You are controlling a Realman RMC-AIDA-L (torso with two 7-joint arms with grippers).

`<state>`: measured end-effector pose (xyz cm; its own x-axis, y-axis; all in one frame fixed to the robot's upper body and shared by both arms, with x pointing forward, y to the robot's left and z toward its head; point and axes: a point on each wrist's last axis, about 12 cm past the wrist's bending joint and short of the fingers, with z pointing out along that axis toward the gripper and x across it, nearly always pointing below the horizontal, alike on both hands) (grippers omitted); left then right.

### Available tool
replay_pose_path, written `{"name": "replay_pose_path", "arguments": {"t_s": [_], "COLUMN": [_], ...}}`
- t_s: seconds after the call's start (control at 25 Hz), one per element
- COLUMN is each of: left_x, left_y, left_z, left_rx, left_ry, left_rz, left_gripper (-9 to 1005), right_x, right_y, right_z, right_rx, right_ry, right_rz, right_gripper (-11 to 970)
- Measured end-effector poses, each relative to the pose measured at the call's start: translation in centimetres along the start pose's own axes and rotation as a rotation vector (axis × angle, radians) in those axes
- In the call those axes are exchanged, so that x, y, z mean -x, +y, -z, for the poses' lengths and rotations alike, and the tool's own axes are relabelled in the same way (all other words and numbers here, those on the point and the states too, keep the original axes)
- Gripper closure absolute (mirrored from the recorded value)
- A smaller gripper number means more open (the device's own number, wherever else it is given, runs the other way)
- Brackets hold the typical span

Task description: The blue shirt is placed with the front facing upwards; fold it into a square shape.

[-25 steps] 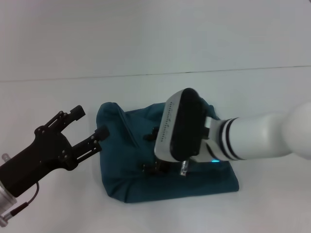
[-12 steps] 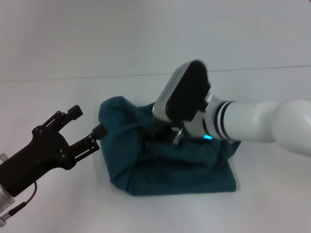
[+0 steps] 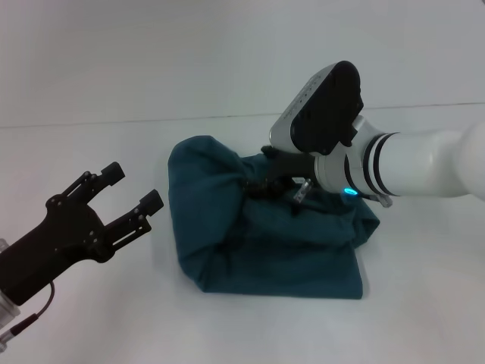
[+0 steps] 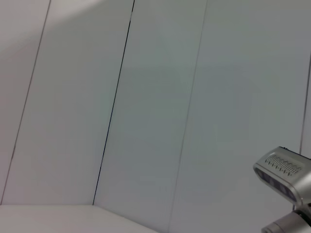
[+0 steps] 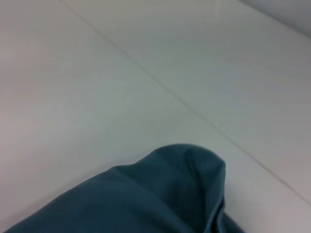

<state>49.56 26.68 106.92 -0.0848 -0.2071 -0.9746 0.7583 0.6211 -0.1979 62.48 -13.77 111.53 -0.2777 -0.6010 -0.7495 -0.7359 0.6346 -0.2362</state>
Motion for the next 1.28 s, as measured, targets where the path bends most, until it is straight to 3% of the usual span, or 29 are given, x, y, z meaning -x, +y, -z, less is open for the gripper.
{"name": "replay_pose_path", "arguments": {"t_s": [0.28, 0.68, 1.0, 1.28], "left_x": [0.1, 0.3, 0.3, 0.3], "left_y": [0.2, 0.2, 0.2, 0.2], "left_z": [-0.1, -0.2, -0.2, -0.2], "left_rx": [-0.001, -0.008, -0.008, -0.009], "left_ry": [0.002, -0.001, -0.001, -0.002], "left_rz": [-0.004, -0.011, -0.010, -0.011], "left_gripper": [125, 125, 124, 125], "right_x": [0.0, 1.4, 1.5, 0.9], "right_y": [0.7, -2.0, 0.5, 1.5], "right_z": [0.5, 3.2, 1.8, 1.6], "right_rx": [0.113, 0.089, 0.138, 0.163], "right_ry": [0.072, 0.001, 0.041, 0.084], "right_rz": [-0.035, -0.126, -0.053, -0.019], "right_gripper": [231, 230, 229, 230]}}
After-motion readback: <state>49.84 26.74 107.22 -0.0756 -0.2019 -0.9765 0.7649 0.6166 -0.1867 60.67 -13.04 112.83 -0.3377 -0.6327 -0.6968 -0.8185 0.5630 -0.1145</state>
